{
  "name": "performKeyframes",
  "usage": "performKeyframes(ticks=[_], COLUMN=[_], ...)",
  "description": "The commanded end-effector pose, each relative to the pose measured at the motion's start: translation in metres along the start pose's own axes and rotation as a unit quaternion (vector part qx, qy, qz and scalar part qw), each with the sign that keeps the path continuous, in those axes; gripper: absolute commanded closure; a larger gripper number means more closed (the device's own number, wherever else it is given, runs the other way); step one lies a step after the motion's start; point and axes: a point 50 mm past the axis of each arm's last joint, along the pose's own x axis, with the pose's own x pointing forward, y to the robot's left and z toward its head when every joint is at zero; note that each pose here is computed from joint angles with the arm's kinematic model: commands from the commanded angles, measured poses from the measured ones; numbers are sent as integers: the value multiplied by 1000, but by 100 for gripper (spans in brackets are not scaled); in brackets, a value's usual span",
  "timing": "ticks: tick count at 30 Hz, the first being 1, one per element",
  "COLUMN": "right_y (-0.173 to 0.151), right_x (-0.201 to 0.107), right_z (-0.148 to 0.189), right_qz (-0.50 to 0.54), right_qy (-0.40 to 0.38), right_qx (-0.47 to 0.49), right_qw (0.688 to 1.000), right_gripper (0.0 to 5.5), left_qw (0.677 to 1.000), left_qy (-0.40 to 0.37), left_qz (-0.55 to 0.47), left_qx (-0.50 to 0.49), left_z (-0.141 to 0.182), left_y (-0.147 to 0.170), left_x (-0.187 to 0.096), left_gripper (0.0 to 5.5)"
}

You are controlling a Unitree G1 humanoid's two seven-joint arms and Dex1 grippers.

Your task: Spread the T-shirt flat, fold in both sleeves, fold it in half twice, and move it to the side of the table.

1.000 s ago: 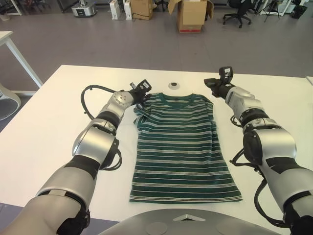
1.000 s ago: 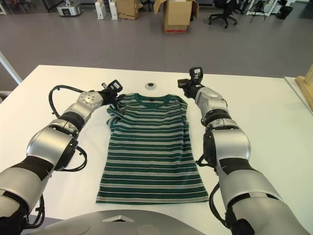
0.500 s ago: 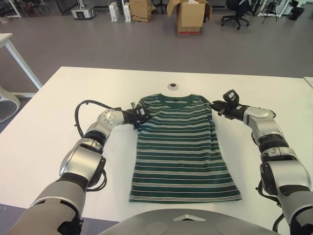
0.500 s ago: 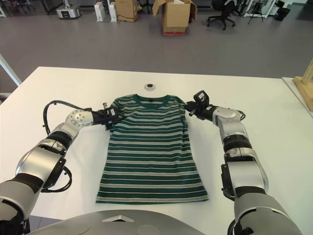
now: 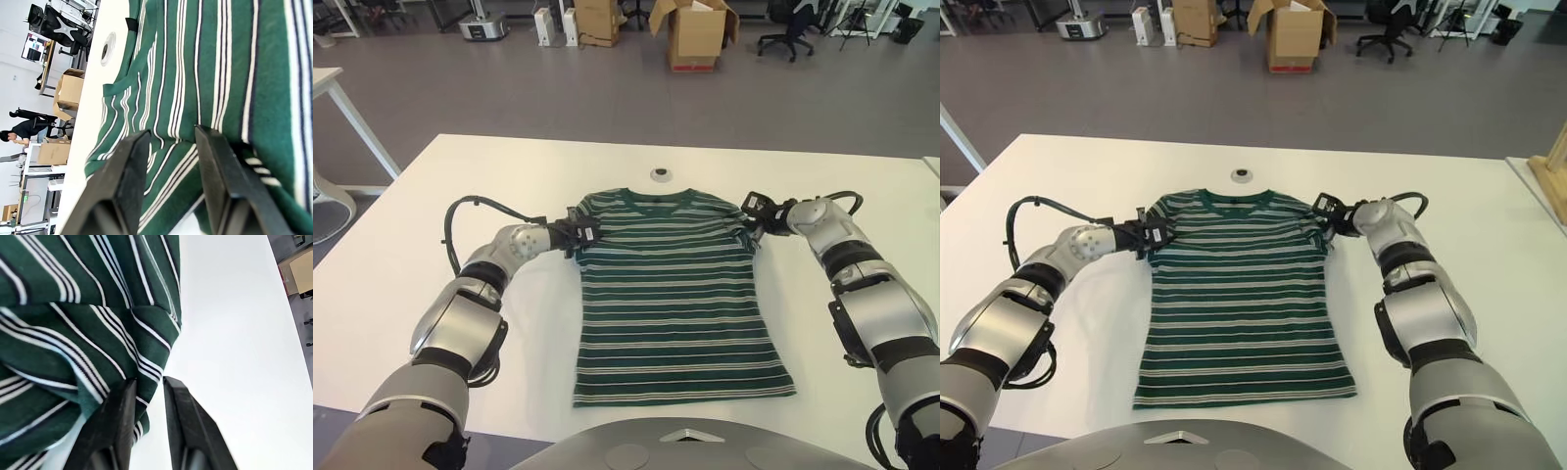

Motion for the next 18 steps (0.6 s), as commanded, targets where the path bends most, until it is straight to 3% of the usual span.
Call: performKeyframes(ticks=[1, 4, 6, 9, 12, 18], right_y=[-15, -30, -40, -41, -18, 42], right_x=[-10, -19, -29, -42, -44, -42], right_z=[23, 45, 55, 32, -8, -33], right_qz=[9, -40, -40, 8, 45, 78], right_qy=[-44, -139, -228, -253, -248, -275], right_qx=[-50, -22, 89, 146, 187, 291], right_qw=[998, 989, 969, 956, 950, 913], right_gripper=[449, 449, 449, 449, 449, 449], left_qw=[999, 1000, 999, 996, 996, 997], left_qy=[20, -11, -45, -79, -80, -54], left_qz=[-31, -11, 14, 30, 45, 54], left_qx=[0, 8, -1, -1, -1, -8], left_z=[-11, -1, 10, 19, 16, 3], left_y=[-20, -14, -4, 6, 13, 14], left_x=[-3, 1, 4, 3, -4, -16], left_gripper=[383, 383, 383, 383, 383, 383])
